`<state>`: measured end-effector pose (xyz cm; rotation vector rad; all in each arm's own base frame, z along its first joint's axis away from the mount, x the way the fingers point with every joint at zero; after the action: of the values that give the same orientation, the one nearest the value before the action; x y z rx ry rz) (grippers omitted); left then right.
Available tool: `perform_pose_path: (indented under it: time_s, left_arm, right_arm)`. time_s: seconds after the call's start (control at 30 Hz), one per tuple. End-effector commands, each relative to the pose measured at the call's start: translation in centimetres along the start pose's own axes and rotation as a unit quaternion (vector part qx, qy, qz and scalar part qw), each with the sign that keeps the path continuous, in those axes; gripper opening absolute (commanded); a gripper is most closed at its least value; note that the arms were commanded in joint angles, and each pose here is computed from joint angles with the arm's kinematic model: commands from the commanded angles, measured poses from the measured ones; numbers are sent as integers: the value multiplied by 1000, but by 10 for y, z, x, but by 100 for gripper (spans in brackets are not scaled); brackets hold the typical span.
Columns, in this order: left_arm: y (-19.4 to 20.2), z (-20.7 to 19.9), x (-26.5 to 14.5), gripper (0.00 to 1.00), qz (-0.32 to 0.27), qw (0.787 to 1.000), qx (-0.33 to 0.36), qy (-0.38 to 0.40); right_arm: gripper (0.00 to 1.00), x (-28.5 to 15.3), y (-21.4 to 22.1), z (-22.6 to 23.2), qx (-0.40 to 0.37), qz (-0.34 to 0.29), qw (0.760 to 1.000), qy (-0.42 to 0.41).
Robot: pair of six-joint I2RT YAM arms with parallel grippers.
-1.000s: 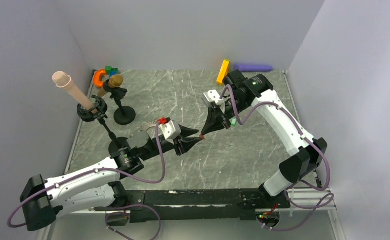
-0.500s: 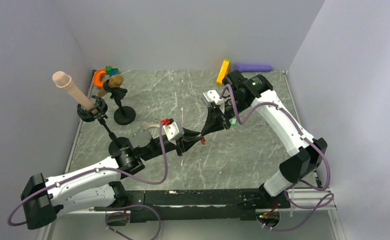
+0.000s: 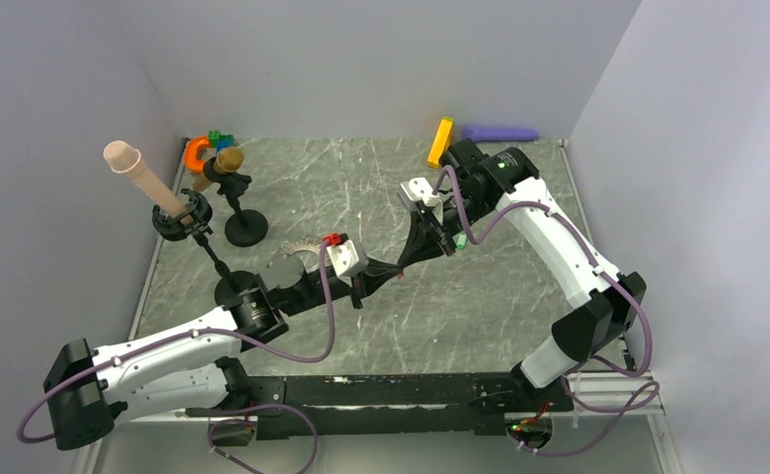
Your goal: Put the keys on the keyring
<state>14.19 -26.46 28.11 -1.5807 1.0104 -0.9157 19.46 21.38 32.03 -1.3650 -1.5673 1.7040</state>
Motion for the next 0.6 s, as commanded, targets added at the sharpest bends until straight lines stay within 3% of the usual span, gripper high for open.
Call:
perform_pose_path:
  time_s: [0.0,0.03,0.13,0.2,0.57]
  left_arm:
    - [-25,-9,3,0,-41,999,8,20]
    - [-24,-8,1,0,-44,999,9,19]
    - [-22,-7,-7,0,-64,998,13,14]
    - [-20,-6,-13,0,-81,997,17,10]
    - [-18,-8,-25,0,-120,993,17,11]
  right_arm:
    - [0,1,-10,3,-20,-18,1000,3]
    - [4,1,-11,2,-18,-18,1000,5]
    - [37,0,-13,1,-3,-20,1000,12]
    - [52,-2,-15,2,1,-27,1000,15]
    - [53,-5,-13,1,-3,-64,998,21]
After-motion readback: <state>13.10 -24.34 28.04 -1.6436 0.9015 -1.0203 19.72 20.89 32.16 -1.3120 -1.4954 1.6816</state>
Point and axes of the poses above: each gripper's point midway between its finger pads, its own x axis out along the fingers, its own z axis along the line the jaws close on, y = z × x, the point moved 7 cm from there along -x, back along the fingers, and after that the axes turned 12 degrees about -x, right-handed, at the moved point
